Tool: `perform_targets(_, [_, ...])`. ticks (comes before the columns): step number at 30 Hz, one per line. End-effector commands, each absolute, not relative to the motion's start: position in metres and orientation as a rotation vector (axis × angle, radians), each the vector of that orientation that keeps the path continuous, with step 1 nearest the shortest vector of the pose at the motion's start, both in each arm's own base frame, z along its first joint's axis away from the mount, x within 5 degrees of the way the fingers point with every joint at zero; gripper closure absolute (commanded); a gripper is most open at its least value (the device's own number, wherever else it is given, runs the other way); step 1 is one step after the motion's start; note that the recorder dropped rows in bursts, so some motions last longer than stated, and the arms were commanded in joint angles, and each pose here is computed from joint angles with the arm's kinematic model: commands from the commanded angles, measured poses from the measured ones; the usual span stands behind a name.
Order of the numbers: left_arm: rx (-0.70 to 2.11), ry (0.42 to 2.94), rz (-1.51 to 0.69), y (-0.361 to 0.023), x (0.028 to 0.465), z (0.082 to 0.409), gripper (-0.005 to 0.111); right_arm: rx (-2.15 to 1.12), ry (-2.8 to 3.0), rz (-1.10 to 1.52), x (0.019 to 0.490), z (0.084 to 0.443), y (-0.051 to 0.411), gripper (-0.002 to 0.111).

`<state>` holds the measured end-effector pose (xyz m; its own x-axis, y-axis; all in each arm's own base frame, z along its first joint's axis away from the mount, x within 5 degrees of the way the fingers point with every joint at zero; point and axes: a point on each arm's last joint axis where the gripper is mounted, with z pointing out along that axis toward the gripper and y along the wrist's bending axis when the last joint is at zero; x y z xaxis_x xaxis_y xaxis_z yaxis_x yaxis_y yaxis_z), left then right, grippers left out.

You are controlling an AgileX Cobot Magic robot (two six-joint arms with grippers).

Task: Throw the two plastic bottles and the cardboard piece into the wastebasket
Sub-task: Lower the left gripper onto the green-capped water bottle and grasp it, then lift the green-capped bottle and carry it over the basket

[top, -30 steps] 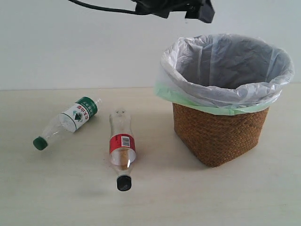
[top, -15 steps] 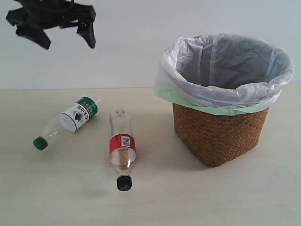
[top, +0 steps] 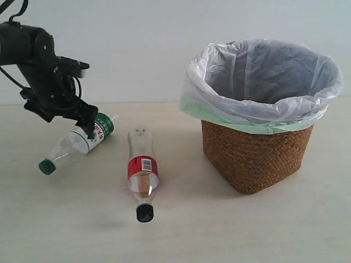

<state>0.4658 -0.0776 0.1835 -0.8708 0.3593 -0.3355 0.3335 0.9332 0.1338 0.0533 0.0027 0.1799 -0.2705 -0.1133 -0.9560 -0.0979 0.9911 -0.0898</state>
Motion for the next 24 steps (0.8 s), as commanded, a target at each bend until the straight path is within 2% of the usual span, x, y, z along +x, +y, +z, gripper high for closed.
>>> perform_targets(1, [0.565,2.637,-0.098,-0.077,0.477,0.169,0.011,-0.149,1.838,-0.018,0.053,0.181,0.002,0.108])
perform_targets(7, [0.624,2.592,-0.129,-0.081,0.484,0.153,0.011,-0.149,1.838,-0.018,0.053,0.181,0.002,0.108])
perform_targets(13, [0.67,2.675,-0.148,-0.081,0.481,0.126,0.011,-0.149,1.838,-0.018,0.053,0.181,0.002,0.108])
perform_targets(17, [0.687,2.693,-0.153,-0.081,0.479,0.123,0.011,-0.149,1.838,-0.018,0.053,0.181,0.002,0.108])
perform_targets(21, [0.677,2.703,-0.158,-0.081,0.479,0.123,0.019,-0.149,1.838,-0.018,0.053,0.181,0.002,0.108])
perform_targets(24, [0.631,2.709,-0.15,-0.08,0.48,0.123,0.036,-0.149,1.838,-0.018,0.053,0.181,0.002,0.108])
